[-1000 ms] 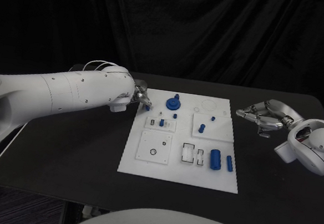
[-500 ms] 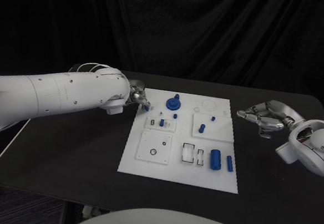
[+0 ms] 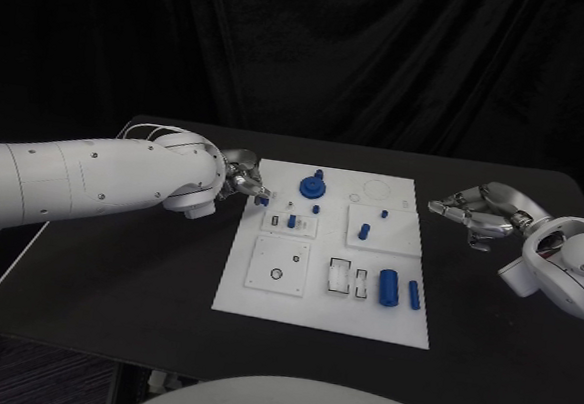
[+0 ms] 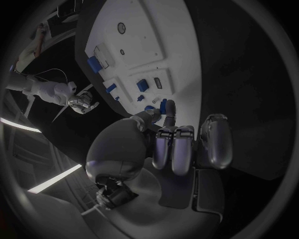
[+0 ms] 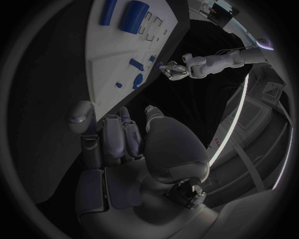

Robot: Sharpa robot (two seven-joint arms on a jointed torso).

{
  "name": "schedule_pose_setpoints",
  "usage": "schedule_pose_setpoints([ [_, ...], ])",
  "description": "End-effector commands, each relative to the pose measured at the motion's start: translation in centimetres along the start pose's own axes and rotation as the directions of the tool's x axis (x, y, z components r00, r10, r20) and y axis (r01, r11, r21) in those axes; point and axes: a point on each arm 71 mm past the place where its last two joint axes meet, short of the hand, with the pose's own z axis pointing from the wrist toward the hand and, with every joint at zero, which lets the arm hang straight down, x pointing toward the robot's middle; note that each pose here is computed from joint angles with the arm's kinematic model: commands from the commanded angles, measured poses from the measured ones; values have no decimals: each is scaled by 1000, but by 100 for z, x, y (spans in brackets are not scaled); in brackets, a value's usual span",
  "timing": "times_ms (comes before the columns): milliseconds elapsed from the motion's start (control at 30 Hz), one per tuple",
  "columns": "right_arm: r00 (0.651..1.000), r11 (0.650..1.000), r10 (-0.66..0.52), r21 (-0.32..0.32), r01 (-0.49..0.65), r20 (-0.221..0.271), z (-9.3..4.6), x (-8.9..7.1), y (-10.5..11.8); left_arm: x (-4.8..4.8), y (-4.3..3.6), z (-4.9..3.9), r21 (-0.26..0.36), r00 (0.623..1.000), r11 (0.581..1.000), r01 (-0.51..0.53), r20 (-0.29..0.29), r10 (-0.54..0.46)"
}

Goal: Assemble the parts on the task board

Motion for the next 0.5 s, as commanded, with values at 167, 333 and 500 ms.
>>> schedule_pose_setpoints([
  [167,1000,1000,-4,15,4,-11,-3,22,-16,54,-42,-47,17,1000,1000,15,-1,-15],
  [333,1000,1000,-4,15,4,-10,-1,22,-17,115,-33,-52,14,1000,1000,14,-19,-14],
  [500,1000,1000,-4,14,4,-9,-1,25,-21,196,-21,-37,12,999,1000,16,-33,-16],
])
